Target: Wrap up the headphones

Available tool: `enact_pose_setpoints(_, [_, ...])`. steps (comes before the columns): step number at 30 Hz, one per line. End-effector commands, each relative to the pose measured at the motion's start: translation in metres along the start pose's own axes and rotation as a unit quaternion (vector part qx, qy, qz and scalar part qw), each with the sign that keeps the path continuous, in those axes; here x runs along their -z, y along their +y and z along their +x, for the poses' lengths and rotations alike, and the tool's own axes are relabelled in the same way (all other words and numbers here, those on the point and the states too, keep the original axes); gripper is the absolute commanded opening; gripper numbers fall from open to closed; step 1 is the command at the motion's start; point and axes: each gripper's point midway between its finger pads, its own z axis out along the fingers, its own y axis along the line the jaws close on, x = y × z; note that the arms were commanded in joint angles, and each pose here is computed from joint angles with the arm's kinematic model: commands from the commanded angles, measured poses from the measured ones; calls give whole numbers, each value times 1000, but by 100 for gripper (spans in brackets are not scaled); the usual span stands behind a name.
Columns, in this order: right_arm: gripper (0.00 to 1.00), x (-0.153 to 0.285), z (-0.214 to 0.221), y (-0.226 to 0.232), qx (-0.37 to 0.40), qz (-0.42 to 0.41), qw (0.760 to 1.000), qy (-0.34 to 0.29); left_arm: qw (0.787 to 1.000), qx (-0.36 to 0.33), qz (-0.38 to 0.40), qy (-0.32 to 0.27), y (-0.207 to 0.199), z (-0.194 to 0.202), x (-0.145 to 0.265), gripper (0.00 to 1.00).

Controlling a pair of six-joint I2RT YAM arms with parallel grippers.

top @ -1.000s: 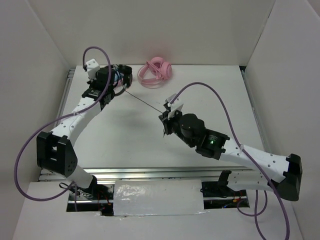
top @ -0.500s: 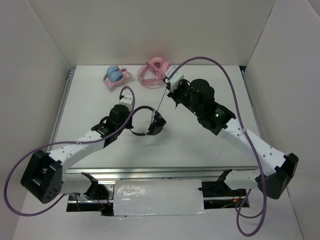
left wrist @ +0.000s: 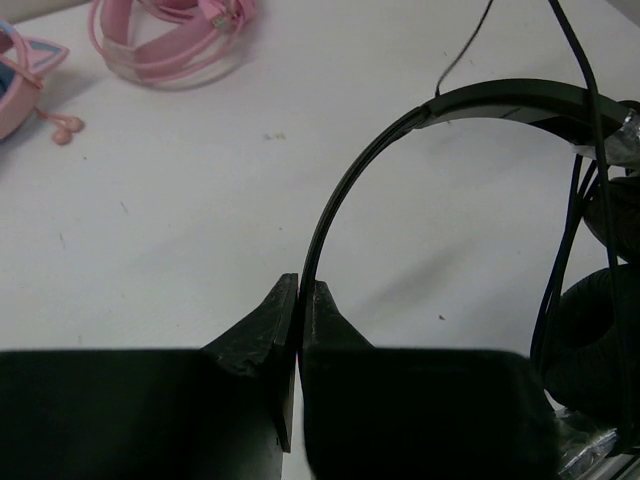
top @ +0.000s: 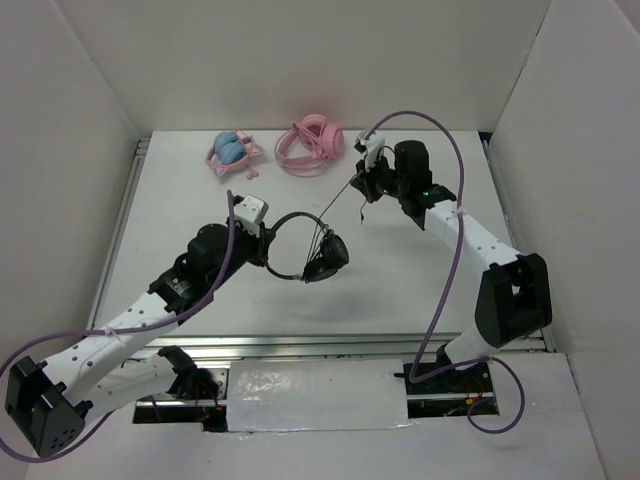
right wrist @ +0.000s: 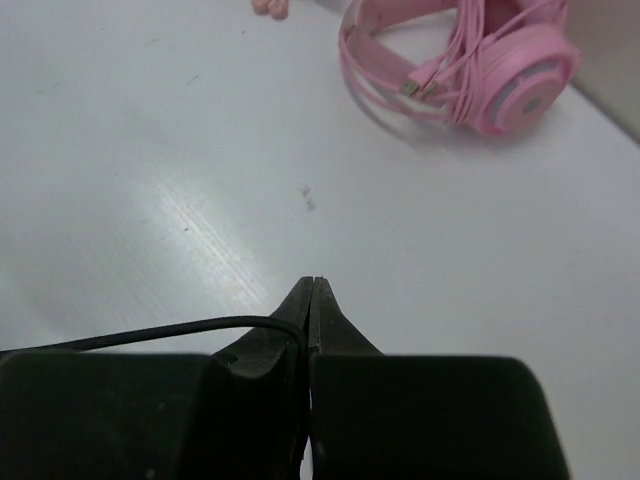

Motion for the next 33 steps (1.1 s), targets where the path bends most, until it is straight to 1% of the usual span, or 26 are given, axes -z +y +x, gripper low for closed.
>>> enact_pose_setpoints(1, [0, 10, -39, 20, -18, -38, 994, -100, 997, 17, -18, -71, 4, -59, 12, 0])
enact_pose_setpoints(2, [0, 13, -42, 26, -17, -42, 993, -109, 997, 22, -22, -76, 5, -65, 13, 0])
enact_pose_setpoints(3, [0, 13, -31, 35, -30, -55, 993, -104, 995, 24, -23, -89, 5, -78, 15, 0])
enact_pose_setpoints(4, [0, 14, -35, 40, -25, -63, 991, -119, 995, 26, -20, -97, 3, -86, 16, 0])
enact_pose_setpoints(5, [0, 16, -38, 54, -29, -90, 987, -130, 993, 29, -16, -110, 1, -101, 17, 0])
enact_pose_setpoints(8, [0, 15, -34, 76, -37, -126, 980, -148, 991, 35, -4, -130, -5, -125, 16, 0])
enact_pose_setpoints(9, [0, 15, -25, 88, -57, -147, 977, -145, 988, 40, -6, -148, -5, -145, 22, 0])
enact_pose_setpoints(10, [0, 16, -34, 92, -50, -154, 972, -172, 988, 45, -11, -148, -5, -151, 19, 0])
enact_pose_setpoints(11, [0, 16, -35, 101, -51, -166, 968, -180, 987, 46, -18, -152, -3, -160, 21, 0])
enact_pose_setpoints(12, [0, 14, -29, 105, -73, -166, 967, -177, 985, 48, -20, -165, -2, -179, 27, 0])
enact_pose_setpoints(13, [0, 16, -36, 103, -70, -157, 965, -198, 984, 46, -21, -170, -3, -186, 28, 0])
enact_pose_setpoints(15, [0, 15, -35, 105, -83, -152, 962, -211, 980, 49, -18, -194, -4, -210, 37, 0])
enact_pose_setpoints(16, [0, 16, -44, 104, -87, -152, 957, -231, 982, 47, -16, -184, -5, -209, 37, 0])
enact_pose_setpoints(18, [0, 18, -48, 108, -90, -163, 952, -244, 979, 53, -16, -196, -5, -222, 42, 0])
enact_pose_setpoints(21, [1, 20, -58, 123, -89, -210, 936, -267, 975, 64, -12, -213, -7, -238, 46, 0])
enact_pose_setpoints(22, [2, 18, -62, 128, -82, -224, 929, -282, 974, 69, -10, -215, -9, -241, 45, 0])
enact_pose_setpoints(23, [8, 18, -68, 135, -82, -240, 923, -291, 972, 73, -3, -224, -11, -252, 48, 0])
enact_pose_setpoints(24, [10, 19, -76, 137, -72, -247, 916, -309, 970, 75, 0, -229, -12, -257, 50, 0])
enact_pose_setpoints(25, [16, 9, -70, 143, -77, -259, 913, -304, 970, 77, 0, -229, -13, -259, 47, 0])
enact_pose_setpoints(26, [20, 7, -72, 147, -87, -270, 908, -307, 968, 76, 4, -239, -14, -270, 52, 0])
enact_pose_setpoints(27, [22, 9, -87, 146, -73, -275, 899, -334, 967, 73, 7, -243, -16, -275, 53, 0])
enact_pose_setpoints(28, [27, -2, -80, 148, -83, -284, 897, -328, 967, 73, 6, -243, -16, -278, 52, 0])
enact_pose_setpoints(29, [28, -4, -83, 148, -86, -290, 893, -334, 965, 70, 10, -252, -17, -287, 57, 0])
enact_pose_setpoints(30, [29, -1, -97, 148, -84, -299, 881, -357, 964, 70, 12, -257, -19, -292, 59, 0])
enact_pose_setpoints(31, [30, -12, -91, 149, -95, -305, 880, -352, 963, 71, 8, -259, -17, -295, 61, 0])
enact_pose_setpoints(33, [28, -12, -102, 151, -103, -328, 865, -366, 960, 69, 8, -272, -17, -306, 70, 0])
